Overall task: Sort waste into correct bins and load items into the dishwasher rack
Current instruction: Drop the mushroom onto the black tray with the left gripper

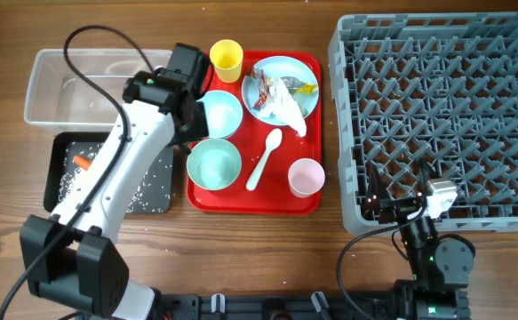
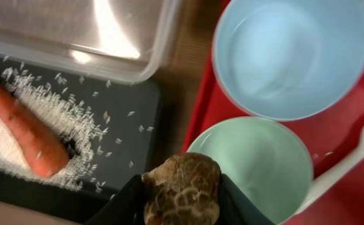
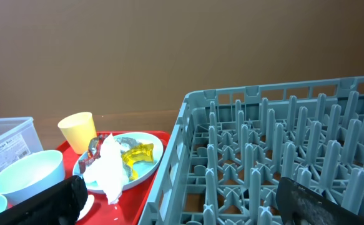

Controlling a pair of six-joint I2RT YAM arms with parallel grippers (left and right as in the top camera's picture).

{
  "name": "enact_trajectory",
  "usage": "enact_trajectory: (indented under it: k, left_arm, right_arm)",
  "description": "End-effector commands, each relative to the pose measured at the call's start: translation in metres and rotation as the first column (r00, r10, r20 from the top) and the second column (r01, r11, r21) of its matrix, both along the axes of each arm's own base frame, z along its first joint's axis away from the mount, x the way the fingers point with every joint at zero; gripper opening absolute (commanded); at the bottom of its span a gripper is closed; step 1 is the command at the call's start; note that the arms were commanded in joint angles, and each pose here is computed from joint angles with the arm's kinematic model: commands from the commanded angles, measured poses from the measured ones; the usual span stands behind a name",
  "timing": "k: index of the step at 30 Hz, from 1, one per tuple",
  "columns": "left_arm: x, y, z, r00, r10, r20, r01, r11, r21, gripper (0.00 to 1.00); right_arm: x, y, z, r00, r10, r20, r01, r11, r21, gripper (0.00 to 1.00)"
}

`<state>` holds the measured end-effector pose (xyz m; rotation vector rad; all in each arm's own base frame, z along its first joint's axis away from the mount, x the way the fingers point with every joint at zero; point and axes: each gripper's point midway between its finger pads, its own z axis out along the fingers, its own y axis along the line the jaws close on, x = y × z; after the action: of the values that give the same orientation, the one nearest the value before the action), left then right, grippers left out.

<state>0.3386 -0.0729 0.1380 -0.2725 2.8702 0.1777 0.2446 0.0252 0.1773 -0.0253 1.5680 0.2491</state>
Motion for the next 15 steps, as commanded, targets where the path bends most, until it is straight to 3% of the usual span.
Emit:
enact_trajectory:
  k: [1,8,13,15]
  left_arm:
    - [-0.013,0.032,-0.001,0.993,0.108,-0.050,-0.106,0.994,0.038,0.33]
    - [-0.041,0.091,-0.041,0.938,0.310,-0.155,-0.304,0.951,0.060,0.32]
    - [-0.052,0.099,-0.067,0.916,0.354,-0.187,-0.355,0.934,0.029,0.33]
    - [-0.054,0.099,-0.068,0.916,0.353,-0.192,-0.354,0.935,0.031,0.39]
  right_arm:
    - [-0.001,0.003,0.001,1.000,0.014,0.009,-0.014,1.000,-0.013,1.00]
    - [-0.001,0.003,0.001,1.000,0.014,0.009,-0.014,1.000,-0.013,1.00]
    - [-0.001,0.003,0.001,1.000,0.014,0.009,-0.014,1.000,-0.013,1.00]
    - [-0.001,0.003,0.001,1.000,0.014,0.009,-0.014,1.000,-0.013,1.00]
